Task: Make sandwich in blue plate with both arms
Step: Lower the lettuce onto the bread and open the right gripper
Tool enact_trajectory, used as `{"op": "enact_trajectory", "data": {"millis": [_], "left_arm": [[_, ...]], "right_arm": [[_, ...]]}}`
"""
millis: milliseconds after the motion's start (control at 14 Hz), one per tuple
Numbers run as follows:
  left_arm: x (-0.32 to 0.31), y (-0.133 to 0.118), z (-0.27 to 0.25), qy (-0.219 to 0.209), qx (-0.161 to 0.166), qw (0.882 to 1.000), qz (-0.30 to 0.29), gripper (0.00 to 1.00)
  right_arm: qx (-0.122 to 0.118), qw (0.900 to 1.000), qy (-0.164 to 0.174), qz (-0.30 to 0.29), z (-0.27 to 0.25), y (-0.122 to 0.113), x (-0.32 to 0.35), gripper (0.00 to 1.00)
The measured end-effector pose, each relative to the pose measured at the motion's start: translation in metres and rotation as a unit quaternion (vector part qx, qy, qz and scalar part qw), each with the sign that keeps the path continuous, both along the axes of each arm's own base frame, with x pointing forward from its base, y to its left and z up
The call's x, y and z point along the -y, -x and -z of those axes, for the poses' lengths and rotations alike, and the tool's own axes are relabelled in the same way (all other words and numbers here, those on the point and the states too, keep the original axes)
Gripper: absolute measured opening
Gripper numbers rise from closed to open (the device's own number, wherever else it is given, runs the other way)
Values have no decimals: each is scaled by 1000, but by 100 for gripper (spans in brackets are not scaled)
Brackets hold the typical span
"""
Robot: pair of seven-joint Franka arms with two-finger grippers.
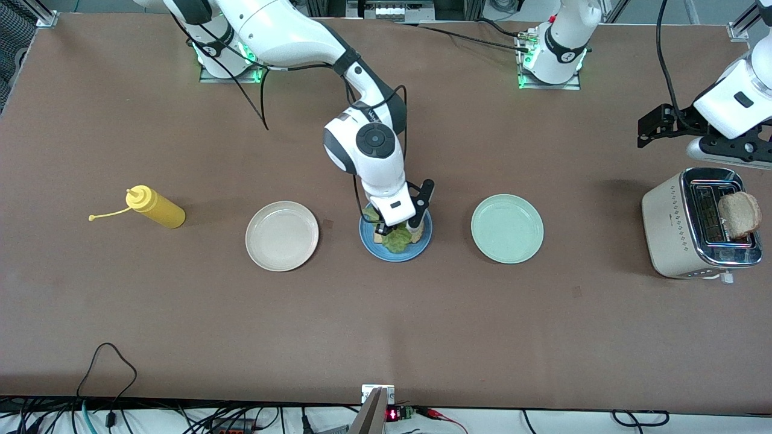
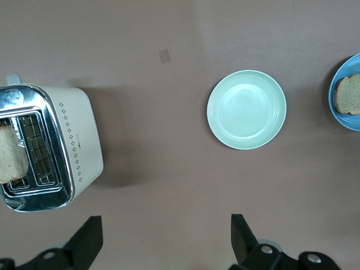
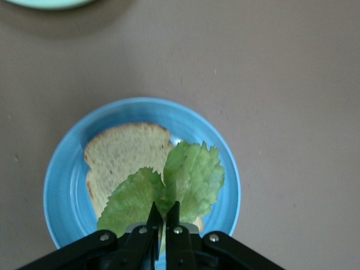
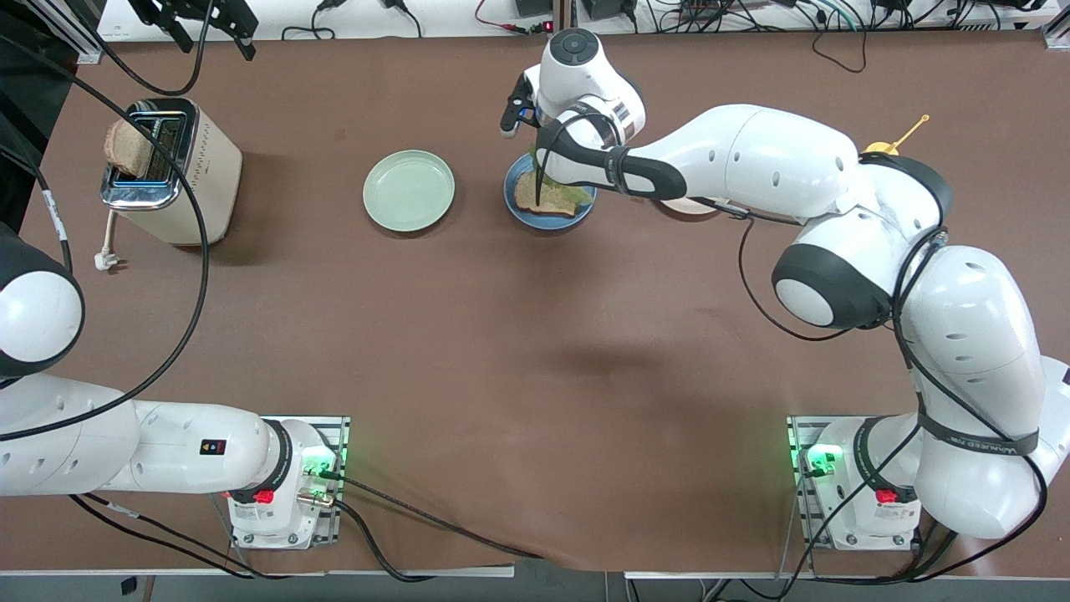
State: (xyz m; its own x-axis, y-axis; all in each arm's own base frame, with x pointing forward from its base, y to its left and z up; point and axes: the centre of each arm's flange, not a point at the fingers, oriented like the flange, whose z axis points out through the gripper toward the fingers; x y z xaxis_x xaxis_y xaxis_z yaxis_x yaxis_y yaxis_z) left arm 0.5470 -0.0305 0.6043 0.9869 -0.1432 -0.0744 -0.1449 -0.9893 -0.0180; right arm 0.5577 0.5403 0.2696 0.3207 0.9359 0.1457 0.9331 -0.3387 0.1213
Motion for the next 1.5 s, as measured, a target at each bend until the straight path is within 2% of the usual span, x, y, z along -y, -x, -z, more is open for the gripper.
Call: {"op": "enact_trajectory", "data": {"millis": [143,357,571,786,1071,1286,1429,1500], "left_arm": [[0,0,0,0,0,1000,0,100],[0,0,0,0,0,1000,0,100],[1,0,0,0,0,1000,1,100],[1,0,0,0,0,1000,1,100],[1,0,0,0,0,1000,1,100],[0,0,0,0,0,1000,0,100],[0,0,0,0,0,1000,0,100],[0,0,0,0,0,1000,0,100]], "right_arm": [[7,1000,-6,-11,7,8,-15,7],[11,999,7,-29,35,21,-28,7],[16,999,18,-35,44,21,-27,7],[19,999,21,-32,43,19,-25,13],[23,1000,7,1,14,15,-30,53],[25,999,-2,48,-42,8,-23,82],[33,996,-8,81,-84,-9,-1,100],[39,994,-14,98,-104,-24,17,100]]}}
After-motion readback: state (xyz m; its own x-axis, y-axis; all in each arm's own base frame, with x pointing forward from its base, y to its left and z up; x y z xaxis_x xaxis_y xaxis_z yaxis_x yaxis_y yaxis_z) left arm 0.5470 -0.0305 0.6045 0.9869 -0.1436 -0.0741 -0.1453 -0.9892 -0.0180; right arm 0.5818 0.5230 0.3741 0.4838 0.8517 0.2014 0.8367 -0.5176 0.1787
